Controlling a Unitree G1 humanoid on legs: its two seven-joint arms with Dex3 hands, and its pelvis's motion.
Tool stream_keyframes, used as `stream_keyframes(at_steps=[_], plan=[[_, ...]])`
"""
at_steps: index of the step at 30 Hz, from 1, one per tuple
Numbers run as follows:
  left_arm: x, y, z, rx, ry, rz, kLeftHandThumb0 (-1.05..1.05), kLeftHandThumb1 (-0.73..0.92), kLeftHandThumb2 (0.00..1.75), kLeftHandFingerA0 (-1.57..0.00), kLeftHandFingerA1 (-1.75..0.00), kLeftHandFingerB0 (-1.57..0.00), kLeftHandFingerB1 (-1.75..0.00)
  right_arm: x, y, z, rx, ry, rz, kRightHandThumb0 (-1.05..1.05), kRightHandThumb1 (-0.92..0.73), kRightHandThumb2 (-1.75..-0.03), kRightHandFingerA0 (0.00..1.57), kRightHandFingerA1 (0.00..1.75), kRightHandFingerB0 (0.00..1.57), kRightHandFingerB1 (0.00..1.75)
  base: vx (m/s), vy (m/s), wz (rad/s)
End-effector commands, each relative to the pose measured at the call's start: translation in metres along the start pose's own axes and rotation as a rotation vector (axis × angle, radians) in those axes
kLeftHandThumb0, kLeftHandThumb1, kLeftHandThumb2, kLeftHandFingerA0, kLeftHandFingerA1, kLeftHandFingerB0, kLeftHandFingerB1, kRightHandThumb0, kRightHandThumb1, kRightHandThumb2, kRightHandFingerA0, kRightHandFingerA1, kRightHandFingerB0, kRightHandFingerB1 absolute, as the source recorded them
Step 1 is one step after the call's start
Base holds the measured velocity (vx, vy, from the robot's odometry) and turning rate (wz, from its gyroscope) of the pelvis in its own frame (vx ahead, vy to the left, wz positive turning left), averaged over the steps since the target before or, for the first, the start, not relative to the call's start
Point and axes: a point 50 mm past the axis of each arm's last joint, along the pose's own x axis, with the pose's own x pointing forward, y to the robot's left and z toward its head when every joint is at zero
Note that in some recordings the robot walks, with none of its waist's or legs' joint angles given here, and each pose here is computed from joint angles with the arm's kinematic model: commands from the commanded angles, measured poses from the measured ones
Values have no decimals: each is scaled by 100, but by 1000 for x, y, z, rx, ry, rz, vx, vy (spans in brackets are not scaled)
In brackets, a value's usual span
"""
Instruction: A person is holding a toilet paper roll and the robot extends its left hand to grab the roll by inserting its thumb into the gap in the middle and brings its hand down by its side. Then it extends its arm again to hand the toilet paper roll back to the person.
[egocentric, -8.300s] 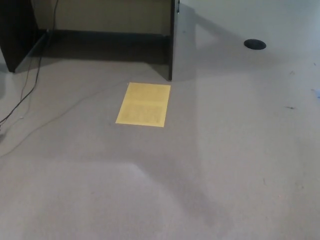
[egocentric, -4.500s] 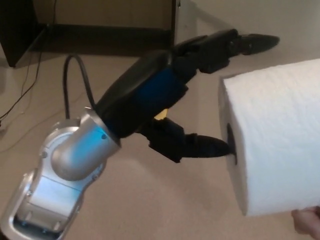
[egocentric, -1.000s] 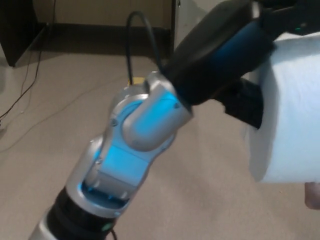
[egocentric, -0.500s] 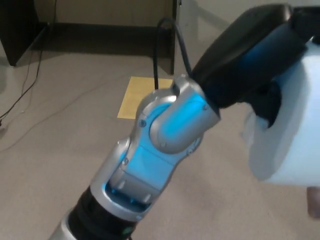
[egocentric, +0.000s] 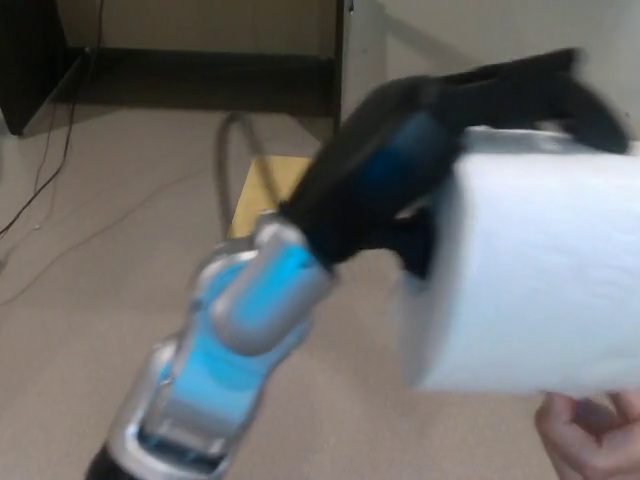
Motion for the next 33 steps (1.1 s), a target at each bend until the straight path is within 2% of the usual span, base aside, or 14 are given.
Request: stream_keyframes(at_steps=[1, 7, 8, 11, 12, 14, 15, 16, 18, 22, 24, 28, 31, 33], plan=[[-29, 36, -11, -6, 11, 96, 10, 57, 105, -98, -119, -88, -110, 1, -8, -1, -15, 16, 2, -35, -66, -60, 70, 60, 58, 45, 0, 0, 0], [-71, 77, -20, 70, 144, 206, 9, 58, 106, -108, -115, -91, -107, 2, -17, 1, -44, 6, -8, -37, -67, -60, 70, 64, 59, 45, 0, 0, 0], [-82, 79, -24, 63, 180, 216, 5, 68, 89, -105, -118, -88, -112, 1, -17, 0, -41, 12, -9, -37, -67, -60, 71, 66, 59, 45, 0, 0, 0], [-119, 81, -37, 61, 297, 238, 8, 72, 85, -99, -122, -85, -111, 0, -19, -2, -52, 14, -13, -37, -67, -60, 70, 63, 59, 45, 0, 0, 0], [-145, 79, -48, 65, 389, 253, -6, 84, 68, -94, -126, -84, -114, 0, -19, -3, -54, 16, -16, -37, -66, -60, 71, 62, 58, 45, 0, 0, 0], [-157, 79, -52, 68, 426, 257, -6, 84, 68, -94, -126, -84, -114, 0, -20, -3, -55, 17, -18, -37, -66, -60, 71, 62, 58, 45, 0, 0, 0], [-186, 77, -65, 102, 522, 246, 2, 74, 77, -101, -118, -85, -108, 1, -19, -3, -54, 19, -15, -35, -67, -60, 70, 61, 58, 44, 0, 0, 0], [-215, 72, -78, 138, 625, 234, -4, 79, 70, -103, -117, -86, -107, 0, -23, -3, -52, 19, -20, -35, -67, -60, 71, 65, 59, 45, 0, 0, 0], [-253, 68, -94, 169, 762, 227, 5, 74, 74, -102, -107, -87, -105, 1, -28, -2, -43, 25, -29, -35, -67, -60, 71, 59, 58, 45, 0, 0, 0], [-306, 58, -112, 215, 979, 203, 7, 73, 76, -101, -111, -88, -105, 1, -36, -4, -51, 30, -35, -36, -68, -61, 69, 56, 57, 44, 0, 0, 0], [-362, 42, -114, 236, 1226, 189, 3, 78, 72, -90, -120, -84, -108, 0, -35, -5, -61, 25, -43, -35, -68, -60, 71, 59, 57, 45, 0, 0, 0], [-391, 29, -111, 282, 1368, 133, 0, 79, 69, -88, -124, -84, -105, -2, -33, -8, -39, 22, -48, -34, -67, -60, 69, 62, 58, 45, 0, 0, 0], [-411, 22, -111, 312, 1476, 44, -4, 81, 65, -86, -114, -84, -102, -3, -33, -11, -36, 36, -60, -36, -68, -61, 69, 58, 57, 43, 0, 0, 0], [-418, 23, -113, 278, 1532, 26, -8, 82, 64, -87, -116, -77, -105, -4, -33, -12, -30, 33, -73, -36, -67, -61, 72, 67, 57, 43, 0, 0, 0]])
